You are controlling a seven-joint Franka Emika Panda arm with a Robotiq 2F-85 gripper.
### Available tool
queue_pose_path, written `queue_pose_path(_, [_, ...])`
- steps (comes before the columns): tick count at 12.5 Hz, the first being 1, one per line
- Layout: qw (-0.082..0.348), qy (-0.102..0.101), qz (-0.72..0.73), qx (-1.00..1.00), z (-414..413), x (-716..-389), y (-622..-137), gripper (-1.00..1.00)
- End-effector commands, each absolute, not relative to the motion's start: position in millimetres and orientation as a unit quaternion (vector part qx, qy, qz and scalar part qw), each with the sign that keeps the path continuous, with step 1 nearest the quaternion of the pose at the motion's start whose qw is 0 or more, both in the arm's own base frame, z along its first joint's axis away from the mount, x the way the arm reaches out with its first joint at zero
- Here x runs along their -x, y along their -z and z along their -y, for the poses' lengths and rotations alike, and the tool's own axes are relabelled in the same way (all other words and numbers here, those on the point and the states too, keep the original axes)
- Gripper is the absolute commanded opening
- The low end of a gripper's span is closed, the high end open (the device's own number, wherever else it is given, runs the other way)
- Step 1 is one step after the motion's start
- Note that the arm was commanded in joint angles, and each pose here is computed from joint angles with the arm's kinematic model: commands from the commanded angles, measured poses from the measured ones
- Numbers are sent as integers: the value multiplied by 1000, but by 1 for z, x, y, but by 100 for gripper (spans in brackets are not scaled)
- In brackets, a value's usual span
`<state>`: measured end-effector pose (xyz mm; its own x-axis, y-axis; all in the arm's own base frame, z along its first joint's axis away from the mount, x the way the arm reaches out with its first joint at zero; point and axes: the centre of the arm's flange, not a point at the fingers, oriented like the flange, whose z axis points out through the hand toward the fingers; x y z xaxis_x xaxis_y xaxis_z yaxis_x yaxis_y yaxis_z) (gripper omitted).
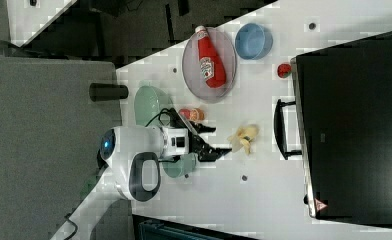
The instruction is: Pick banana from table and place on oven.
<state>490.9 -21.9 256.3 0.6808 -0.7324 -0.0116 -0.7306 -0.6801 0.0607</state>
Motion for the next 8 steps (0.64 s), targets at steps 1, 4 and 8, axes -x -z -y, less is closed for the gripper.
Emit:
queue_pose_path(1, [28, 38, 427, -903, 25, -482, -212, 100])
queue_pose_path(4, [29, 41, 425, -904, 24, -479, -176, 100])
queue_pose_path(8, [27, 39, 420, -906, 19, -477, -155, 43])
